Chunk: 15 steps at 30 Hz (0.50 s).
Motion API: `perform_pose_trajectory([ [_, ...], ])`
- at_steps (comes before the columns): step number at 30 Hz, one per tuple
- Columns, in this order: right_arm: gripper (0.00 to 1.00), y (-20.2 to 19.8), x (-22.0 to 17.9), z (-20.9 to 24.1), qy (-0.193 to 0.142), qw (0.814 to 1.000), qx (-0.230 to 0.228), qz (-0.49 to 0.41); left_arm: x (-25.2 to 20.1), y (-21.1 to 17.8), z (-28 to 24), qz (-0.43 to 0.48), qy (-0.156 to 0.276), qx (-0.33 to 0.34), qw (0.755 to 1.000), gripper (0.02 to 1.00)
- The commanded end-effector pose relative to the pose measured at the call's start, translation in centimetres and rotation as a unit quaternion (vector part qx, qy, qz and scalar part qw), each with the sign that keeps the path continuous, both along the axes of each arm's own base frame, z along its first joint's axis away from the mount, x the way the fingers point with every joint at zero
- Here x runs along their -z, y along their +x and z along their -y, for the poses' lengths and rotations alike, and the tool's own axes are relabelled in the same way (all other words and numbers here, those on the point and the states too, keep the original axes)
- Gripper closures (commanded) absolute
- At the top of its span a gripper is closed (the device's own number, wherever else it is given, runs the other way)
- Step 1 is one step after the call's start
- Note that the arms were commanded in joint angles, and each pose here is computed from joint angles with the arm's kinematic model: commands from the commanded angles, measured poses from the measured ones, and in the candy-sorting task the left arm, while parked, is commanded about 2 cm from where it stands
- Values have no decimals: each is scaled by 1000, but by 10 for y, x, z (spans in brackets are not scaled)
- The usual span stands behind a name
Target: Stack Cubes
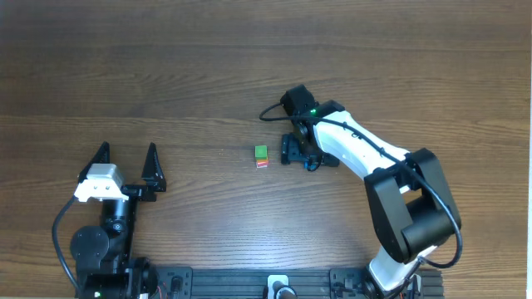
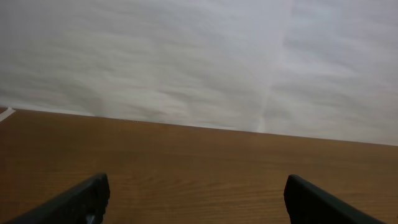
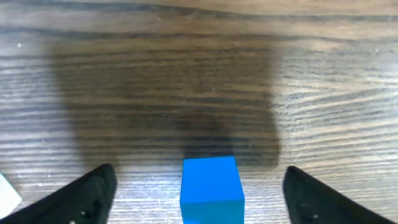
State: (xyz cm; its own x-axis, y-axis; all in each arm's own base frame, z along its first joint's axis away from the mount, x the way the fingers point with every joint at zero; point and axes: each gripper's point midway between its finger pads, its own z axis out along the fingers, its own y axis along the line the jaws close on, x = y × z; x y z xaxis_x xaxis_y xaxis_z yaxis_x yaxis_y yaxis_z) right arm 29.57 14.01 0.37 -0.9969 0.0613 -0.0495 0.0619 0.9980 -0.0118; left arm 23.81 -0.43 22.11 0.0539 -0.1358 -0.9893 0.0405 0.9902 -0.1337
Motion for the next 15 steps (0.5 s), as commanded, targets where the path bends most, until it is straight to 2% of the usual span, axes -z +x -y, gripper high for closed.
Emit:
perform_pose_trajectory([
  [1,240,-2,6,3,-2,1000,9,-9,0,0,0,4,9,0,1000,112],
  [6,327,-2,8,3,-3,1000,9,-11,0,0,0,4,9,0,1000,112],
  [8,432,-2,8,3,-2,1000,9,-10,0,0,0,4,9,0,1000,112],
  [11,522,-2,8,3,-1,1000,9,-12,0,0,0,4,9,0,1000,112],
  [15,566,-3,8,2,2,1000,8,-14,0,0,0,4,9,0,1000,112],
])
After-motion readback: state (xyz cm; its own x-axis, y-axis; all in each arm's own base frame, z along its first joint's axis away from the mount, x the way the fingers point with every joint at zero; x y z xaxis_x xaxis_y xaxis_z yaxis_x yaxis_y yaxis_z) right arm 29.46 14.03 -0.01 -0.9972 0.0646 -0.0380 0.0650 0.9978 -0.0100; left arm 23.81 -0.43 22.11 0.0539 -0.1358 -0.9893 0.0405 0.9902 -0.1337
